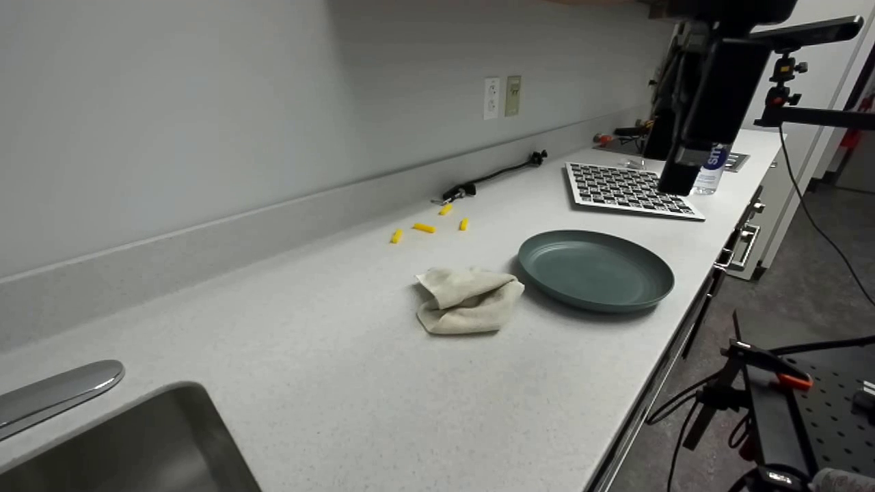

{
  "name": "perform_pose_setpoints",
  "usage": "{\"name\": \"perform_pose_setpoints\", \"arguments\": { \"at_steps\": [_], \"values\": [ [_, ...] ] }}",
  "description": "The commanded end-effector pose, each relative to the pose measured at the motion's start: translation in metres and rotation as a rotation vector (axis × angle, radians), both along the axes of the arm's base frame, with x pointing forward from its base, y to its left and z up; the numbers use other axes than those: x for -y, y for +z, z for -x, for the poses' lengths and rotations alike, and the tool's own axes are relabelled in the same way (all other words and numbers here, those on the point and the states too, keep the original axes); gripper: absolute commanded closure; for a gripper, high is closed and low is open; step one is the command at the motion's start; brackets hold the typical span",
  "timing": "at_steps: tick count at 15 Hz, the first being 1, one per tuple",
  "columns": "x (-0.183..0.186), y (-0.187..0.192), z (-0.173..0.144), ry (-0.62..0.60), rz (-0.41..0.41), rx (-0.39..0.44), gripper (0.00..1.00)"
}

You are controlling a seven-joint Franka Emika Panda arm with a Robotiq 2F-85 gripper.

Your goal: Wipe the plate with the cloth

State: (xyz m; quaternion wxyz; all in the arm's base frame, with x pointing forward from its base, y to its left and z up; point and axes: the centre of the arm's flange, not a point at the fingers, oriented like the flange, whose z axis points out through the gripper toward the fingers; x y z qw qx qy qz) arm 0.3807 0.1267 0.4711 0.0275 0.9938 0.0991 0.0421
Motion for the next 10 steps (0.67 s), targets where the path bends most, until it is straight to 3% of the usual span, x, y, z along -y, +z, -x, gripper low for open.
{"name": "perform_pose_setpoints", "arguments": {
  "at_steps": [1, 4, 7, 10],
  "values": [
    [0.000, 0.000, 0.000, 0.000, 0.000, -0.001, 0.00],
    [0.000, -0.004, 0.001, -0.007, -0.021, -0.009, 0.00],
    [0.009, -0.022, -0.009, -0.020, 0.010, 0.000, 0.00],
    [0.029, -0.044, -0.033, -0.023, 0.009, 0.076, 0.00]
  ]
}}
